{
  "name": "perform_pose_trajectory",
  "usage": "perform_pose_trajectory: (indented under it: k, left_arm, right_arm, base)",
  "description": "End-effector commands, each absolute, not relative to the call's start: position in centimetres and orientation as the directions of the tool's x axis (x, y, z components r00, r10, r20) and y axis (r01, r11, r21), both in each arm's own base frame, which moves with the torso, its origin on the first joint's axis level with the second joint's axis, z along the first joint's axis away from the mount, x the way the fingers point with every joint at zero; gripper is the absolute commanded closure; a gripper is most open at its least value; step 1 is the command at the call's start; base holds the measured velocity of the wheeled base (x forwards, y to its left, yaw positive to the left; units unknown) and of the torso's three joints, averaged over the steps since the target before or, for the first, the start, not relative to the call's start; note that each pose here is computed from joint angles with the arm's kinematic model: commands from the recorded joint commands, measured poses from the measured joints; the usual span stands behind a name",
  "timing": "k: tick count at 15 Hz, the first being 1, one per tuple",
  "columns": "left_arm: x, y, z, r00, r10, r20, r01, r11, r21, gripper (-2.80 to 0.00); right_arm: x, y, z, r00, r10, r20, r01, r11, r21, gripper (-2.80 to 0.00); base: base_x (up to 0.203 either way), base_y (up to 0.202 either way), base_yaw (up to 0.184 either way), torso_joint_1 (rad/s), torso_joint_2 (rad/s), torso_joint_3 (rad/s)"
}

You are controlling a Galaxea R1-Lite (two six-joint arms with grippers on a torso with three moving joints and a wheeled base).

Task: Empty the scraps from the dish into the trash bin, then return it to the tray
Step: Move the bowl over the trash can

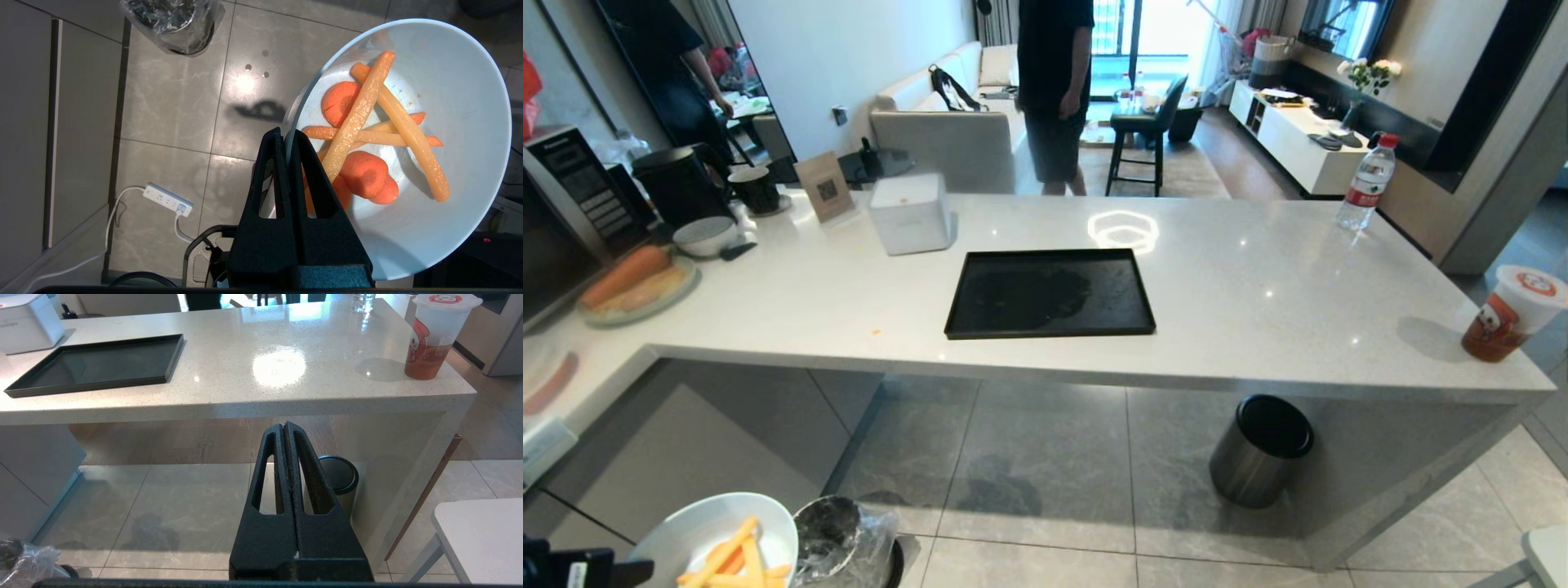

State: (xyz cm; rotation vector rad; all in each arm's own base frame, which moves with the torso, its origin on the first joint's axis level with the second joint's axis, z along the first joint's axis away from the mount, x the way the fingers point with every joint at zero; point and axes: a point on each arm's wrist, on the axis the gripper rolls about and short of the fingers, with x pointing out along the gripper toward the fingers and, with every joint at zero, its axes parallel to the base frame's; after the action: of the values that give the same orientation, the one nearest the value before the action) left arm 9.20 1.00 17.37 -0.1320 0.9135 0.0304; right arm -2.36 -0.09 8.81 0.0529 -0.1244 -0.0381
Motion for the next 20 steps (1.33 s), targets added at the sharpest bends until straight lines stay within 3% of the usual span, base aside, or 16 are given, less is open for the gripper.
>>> perform_pose_trajectory:
  k: [1, 14, 20]
  left_arm:
    - [9.22, 1.01, 17.30, 0.605, -0.031, -0.795, -0.084, 0.991, -0.103, 0.00]
    - [9.31, 1.02, 17.12, 0.596, -0.032, -0.803, -0.085, 0.991, -0.103, 0.00]
    - [9.25, 1.03, 17.11, 0.597, -0.031, -0.802, -0.086, 0.991, -0.103, 0.00]
  right_arm:
    - [-2.36, -0.09, 8.82, 0.991, -0.041, 0.124, 0.035, 0.998, 0.055, 0.00]
    - [-2.36, -0.09, 8.82, 0.991, -0.041, 0.124, 0.035, 0.998, 0.055, 0.00]
    - [-2.36, -0.09, 8.82, 0.991, -0.041, 0.124, 0.035, 0.998, 0.055, 0.00]
  base:
    - [0.000, 0.000, 0.000, -0.094, 0.21, 0.139]
    - [0.000, 0.000, 0.000, -0.132, 0.34, 0.205]
    - [0.000, 0.000, 0.000, -0.181, 0.52, 0.339]
